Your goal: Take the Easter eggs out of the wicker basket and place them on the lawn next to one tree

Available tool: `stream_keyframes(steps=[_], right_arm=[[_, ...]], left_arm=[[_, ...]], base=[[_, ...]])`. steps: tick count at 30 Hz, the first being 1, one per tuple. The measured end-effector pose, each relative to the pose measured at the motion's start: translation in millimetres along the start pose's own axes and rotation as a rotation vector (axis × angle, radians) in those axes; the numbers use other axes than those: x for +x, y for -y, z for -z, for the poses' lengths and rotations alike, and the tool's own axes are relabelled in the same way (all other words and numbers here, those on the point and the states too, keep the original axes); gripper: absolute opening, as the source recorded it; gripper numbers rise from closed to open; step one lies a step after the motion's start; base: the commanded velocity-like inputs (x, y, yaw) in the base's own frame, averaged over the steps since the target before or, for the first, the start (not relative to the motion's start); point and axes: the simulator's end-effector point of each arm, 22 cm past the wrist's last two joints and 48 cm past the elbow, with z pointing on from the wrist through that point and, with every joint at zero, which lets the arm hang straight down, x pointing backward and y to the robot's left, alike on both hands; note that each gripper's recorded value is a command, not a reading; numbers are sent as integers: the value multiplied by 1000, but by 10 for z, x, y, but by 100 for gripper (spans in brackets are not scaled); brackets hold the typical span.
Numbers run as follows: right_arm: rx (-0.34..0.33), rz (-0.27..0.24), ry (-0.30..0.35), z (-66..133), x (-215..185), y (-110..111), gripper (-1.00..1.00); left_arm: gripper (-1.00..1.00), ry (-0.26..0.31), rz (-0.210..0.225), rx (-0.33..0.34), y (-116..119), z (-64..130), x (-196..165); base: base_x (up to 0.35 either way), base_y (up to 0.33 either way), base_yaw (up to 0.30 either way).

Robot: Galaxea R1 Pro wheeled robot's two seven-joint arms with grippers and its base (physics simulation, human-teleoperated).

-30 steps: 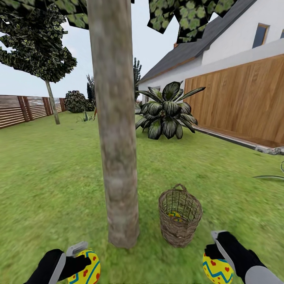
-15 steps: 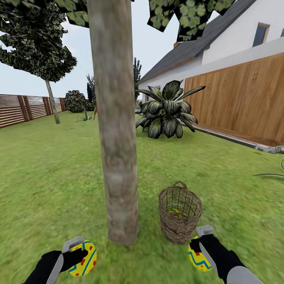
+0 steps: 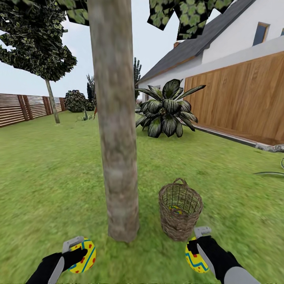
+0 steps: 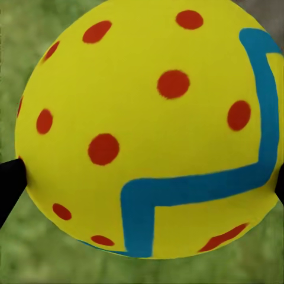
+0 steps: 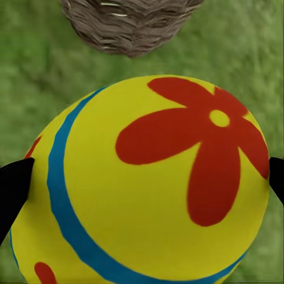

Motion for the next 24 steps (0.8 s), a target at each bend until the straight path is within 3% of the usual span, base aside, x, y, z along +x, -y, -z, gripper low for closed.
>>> stream_keyframes(steps=[6, 8, 10, 12, 17, 24], right_arm=[[28, -6, 7, -158, 194, 83, -100], [152, -5, 7, -149, 121, 359, -100], [189, 1, -36, -128, 64, 423, -100], [172, 8, -68, -156, 137, 253, -100], [171, 13, -82, -248, 284, 211, -100], [168, -6, 9, -365, 207, 168, -100]], left_arm=[[-100, -37, 6, 4, 2, -137, 284], [-100, -38, 6, 6, 0, -170, 325], [-100, -39, 6, 7, -3, -201, 363], [-100, -39, 5, 8, -9, -230, 382], [-100, -43, 2, 13, 6, -307, 478], [-100, -30, 1, 14, -29, -398, 539]], base=[[0, 0, -34], [0, 0, -71], [0, 0, -15], [0, 0, -1], [0, 0, 0], [0, 0, 0]])
